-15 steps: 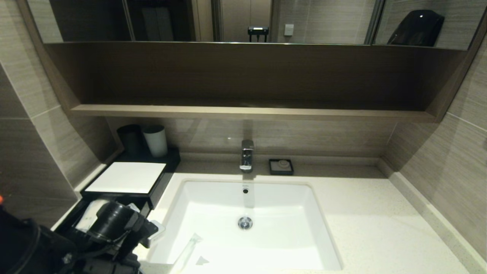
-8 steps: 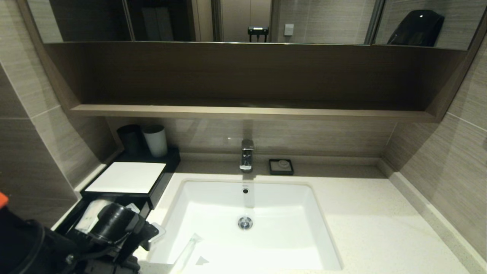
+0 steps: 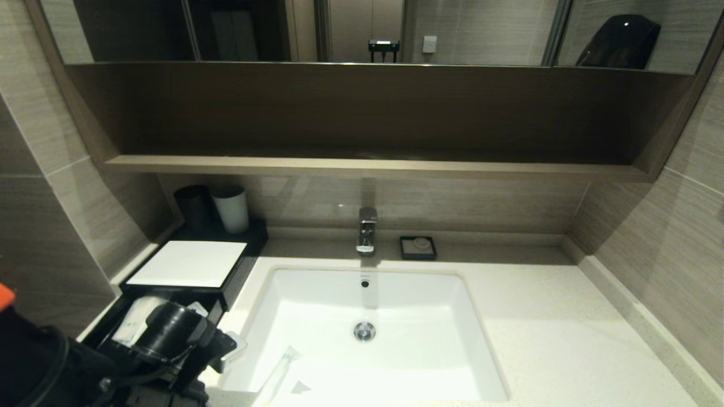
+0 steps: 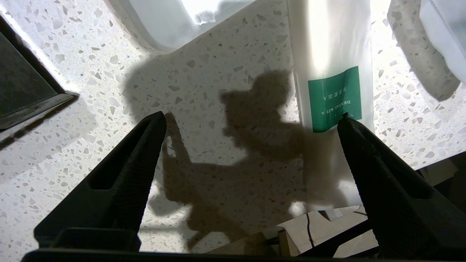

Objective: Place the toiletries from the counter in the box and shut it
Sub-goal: Pick up the bathroom toiletry

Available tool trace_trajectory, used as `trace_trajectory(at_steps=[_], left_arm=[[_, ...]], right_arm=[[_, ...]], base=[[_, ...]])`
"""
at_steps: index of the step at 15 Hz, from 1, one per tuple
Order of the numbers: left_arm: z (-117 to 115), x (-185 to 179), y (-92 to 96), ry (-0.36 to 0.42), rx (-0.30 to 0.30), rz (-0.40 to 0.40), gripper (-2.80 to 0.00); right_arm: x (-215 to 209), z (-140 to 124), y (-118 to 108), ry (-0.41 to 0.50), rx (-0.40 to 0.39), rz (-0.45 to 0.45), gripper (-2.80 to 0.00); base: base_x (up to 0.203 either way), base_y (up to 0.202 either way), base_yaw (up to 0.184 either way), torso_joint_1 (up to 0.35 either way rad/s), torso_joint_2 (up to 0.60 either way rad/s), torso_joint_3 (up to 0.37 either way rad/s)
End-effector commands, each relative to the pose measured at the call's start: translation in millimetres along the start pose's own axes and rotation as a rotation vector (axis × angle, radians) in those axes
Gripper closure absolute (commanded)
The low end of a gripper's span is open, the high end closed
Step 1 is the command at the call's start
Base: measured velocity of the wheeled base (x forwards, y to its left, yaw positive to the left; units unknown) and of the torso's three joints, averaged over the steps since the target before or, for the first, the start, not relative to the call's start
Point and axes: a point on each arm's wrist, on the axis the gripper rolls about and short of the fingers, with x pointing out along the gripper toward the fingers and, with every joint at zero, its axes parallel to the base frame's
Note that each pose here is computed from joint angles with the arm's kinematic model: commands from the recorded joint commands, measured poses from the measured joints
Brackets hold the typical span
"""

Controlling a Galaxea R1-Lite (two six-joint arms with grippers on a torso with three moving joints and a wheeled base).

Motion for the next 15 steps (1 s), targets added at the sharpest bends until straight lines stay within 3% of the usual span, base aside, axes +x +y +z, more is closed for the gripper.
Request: trace_trajectory(at_steps=[1,15], left_arm=[[-0.2,-0.2,0.0,-0.001,0.001,0.001,-2.8],[0.4,-1.0,0.0,0.007,-0.003,-0.003,-2.8]], right_arm=[[0.0,-0.2,0.0,0.001,-0.001,0.0,0.0],[0.0,-0.2,0.0,0.001,-0.001,0.0,0.0]], base=[[0.0,0.0,0.0,0.0,0.0,0.0],[0.0,0.0,0.0,0.0,0.0,0.0]])
